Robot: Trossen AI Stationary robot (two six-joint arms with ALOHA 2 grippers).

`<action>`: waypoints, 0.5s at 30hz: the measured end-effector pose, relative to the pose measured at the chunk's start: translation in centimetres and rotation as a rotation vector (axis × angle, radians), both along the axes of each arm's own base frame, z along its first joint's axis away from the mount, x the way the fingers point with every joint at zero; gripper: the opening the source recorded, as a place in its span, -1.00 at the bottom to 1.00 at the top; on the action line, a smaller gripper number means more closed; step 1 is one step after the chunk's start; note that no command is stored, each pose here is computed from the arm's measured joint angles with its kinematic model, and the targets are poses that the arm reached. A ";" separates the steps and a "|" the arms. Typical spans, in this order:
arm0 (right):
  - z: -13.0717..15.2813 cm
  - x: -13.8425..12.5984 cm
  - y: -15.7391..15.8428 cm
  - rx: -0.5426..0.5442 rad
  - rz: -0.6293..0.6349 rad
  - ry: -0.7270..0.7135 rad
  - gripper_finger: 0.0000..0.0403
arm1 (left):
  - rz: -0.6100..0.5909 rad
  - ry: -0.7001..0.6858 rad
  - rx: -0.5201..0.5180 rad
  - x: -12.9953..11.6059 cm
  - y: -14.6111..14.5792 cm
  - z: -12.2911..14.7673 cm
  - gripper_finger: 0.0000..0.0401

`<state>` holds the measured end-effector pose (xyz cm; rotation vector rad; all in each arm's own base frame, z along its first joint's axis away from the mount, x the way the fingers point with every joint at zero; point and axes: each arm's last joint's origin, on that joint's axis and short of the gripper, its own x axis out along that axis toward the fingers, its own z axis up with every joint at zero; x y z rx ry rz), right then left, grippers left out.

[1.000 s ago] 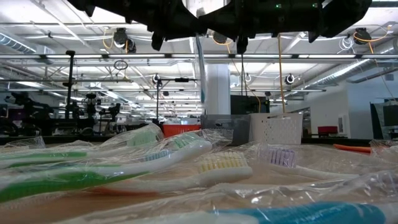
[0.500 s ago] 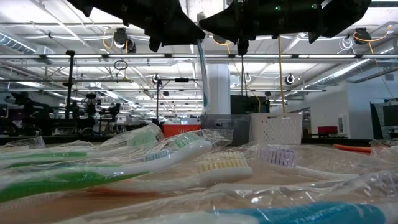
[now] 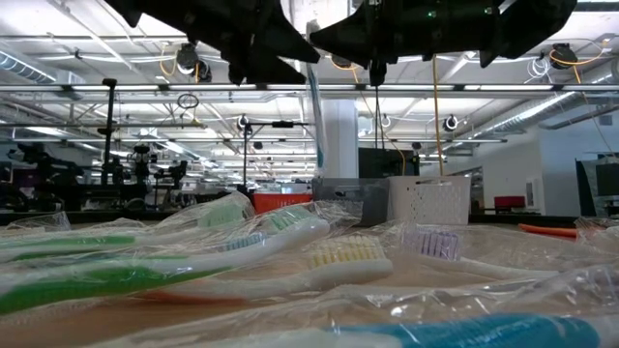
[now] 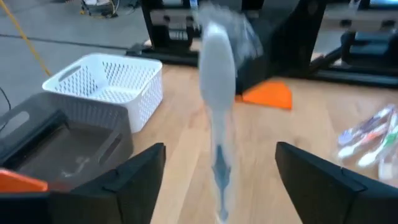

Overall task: Pick & Place Toothbrushes
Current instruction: Put the blue toothbrush into the gray bin

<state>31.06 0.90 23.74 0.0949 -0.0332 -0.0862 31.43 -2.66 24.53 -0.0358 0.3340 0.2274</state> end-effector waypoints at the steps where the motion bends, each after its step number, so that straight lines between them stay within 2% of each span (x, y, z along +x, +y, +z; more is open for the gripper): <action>1: 0.0 0.0 -0.1 0.000 -0.004 0.000 -1.00 | 0.001 0.017 0.000 -0.1 0.0 -0.2 0.57; 9: 1.9 -1.3 -2.5 -0.024 -0.089 -0.019 -1.00 | 0.030 0.125 -0.050 -0.6 0.1 -1.2 0.60; 15: 2.7 -2.1 -4.8 -0.024 -0.248 -0.036 -1.00 | 0.042 0.146 -0.071 -0.7 0.1 -1.5 0.60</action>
